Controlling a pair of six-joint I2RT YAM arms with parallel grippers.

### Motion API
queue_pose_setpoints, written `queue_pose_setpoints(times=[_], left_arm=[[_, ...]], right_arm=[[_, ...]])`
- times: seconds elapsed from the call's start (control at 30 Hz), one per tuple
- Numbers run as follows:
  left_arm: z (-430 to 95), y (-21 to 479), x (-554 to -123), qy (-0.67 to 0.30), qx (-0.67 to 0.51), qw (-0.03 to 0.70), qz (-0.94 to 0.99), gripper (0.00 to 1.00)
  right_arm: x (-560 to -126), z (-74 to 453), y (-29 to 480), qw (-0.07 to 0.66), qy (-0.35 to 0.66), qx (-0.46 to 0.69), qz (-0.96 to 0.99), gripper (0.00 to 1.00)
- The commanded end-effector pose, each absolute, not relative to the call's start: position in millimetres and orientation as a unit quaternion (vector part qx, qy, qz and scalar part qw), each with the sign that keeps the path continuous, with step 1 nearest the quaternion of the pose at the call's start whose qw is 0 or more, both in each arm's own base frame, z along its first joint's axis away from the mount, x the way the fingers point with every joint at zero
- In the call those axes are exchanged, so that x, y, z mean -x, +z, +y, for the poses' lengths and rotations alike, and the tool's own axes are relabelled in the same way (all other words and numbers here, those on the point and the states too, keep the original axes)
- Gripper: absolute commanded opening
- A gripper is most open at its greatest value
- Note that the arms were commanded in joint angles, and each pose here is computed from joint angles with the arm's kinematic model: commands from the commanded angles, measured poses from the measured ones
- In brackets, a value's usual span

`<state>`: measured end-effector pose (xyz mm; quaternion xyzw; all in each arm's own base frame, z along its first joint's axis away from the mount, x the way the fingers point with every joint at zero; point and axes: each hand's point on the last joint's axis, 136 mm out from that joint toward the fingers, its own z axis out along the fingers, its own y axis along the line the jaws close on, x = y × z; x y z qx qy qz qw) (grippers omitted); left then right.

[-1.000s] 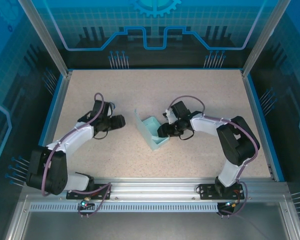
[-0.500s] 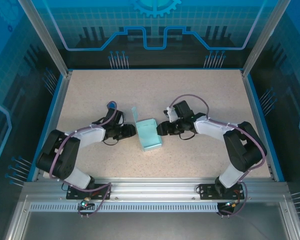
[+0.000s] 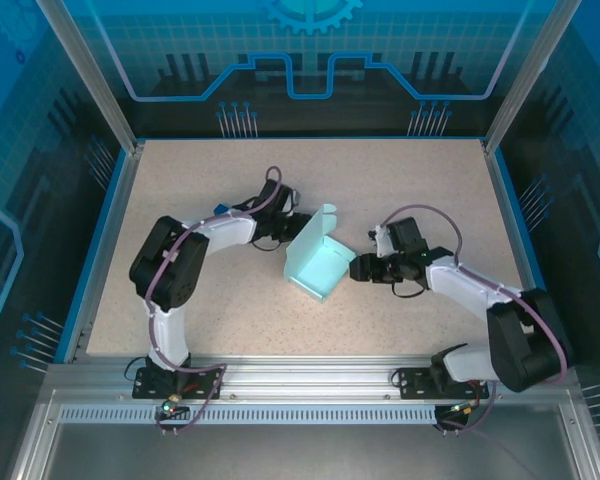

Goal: Fold the paper box

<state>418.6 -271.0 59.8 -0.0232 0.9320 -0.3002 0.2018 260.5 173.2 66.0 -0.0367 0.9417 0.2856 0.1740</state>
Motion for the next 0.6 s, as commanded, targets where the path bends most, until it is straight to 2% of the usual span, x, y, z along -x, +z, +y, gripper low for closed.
queue_pose_setpoints(times=[0.0,0.2,0.4,0.57], left_arm=[[-274.4,77.5,-435.8,-0.289,-0.004,0.214,0.933,0.53],[-220.0,107.8,-457.6,-0.262,0.034,0.265,0.927,0.56],[-155.0,136.6,-443.1,-0.234,0.072,0.317,0.916,0.60],[-91.0,126.9,-428.9,-0.153,0.113,0.340,0.921,0.65]], right_arm=[[-237.0,186.5,61.9,0.160,0.304,0.046,0.938,0.54],[-220.8,223.4,58.6,0.177,0.311,0.083,0.930,0.56],[-222.5,268.9,57.2,0.183,0.330,0.122,0.918,0.57],[-233.5,314.4,68.6,0.204,0.347,0.159,0.901,0.57]])
